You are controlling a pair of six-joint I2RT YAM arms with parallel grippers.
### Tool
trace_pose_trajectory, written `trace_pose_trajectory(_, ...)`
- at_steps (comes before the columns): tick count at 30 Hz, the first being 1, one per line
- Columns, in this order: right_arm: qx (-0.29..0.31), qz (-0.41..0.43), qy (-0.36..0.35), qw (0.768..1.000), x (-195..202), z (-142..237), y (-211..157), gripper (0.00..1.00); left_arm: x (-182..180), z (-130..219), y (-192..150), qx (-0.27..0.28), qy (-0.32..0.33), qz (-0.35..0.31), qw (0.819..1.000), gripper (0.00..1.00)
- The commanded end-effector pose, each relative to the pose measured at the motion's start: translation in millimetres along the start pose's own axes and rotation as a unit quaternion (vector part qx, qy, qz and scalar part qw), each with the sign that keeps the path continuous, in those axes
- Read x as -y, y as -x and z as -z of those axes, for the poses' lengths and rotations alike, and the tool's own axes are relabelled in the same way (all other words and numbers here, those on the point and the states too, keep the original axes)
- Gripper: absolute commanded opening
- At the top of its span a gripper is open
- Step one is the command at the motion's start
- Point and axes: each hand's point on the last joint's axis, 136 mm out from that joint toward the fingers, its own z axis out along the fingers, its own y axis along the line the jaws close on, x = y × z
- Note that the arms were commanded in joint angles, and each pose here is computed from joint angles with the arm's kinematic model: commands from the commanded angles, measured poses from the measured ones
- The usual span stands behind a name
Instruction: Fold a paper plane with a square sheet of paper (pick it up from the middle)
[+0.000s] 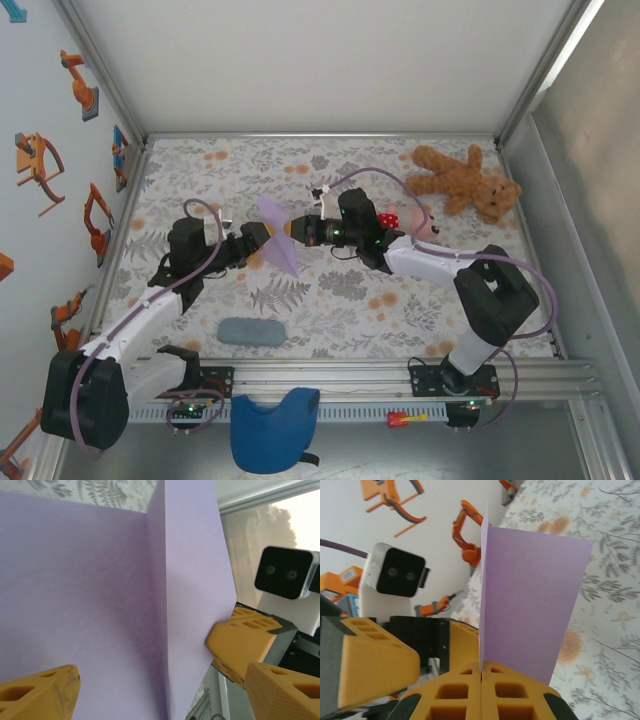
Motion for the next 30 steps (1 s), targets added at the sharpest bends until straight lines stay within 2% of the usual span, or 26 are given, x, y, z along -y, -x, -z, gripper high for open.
trace_pose_trajectory(1,0.010,-0.012,0.057,0.998,-25.6,7.1,9.7,0.00,37.6,-1.8,3.4,-0.008,-0.058,-0.034,0.998,0.80)
trace_pose_trajectory(11,0.018,-0.034,0.098,0.994,-40.8,12.7,18.1,0.00,60.3,-11.3,-3.4,-0.033,-0.104,-0.068,0.992,0.59)
trace_pose_trajectory(17,0.023,-0.044,0.100,0.994,-38.1,15.7,20.6,0.00,78.3,-5.8,-3.3,-0.023,-0.147,-0.097,0.984,0.48)
trace_pose_trajectory(25,0.028,-0.047,0.099,0.994,-36.7,17.9,22.5,0.00,75.6,-4.6,-4.8,-0.024,-0.139,-0.096,0.985,0.34)
trace_pose_trajectory(30,0.029,-0.051,0.097,0.994,-34.5,18.5,22.5,0.00,73.5,-5.1,-5.4,-0.026,-0.133,-0.096,0.986,0.30)
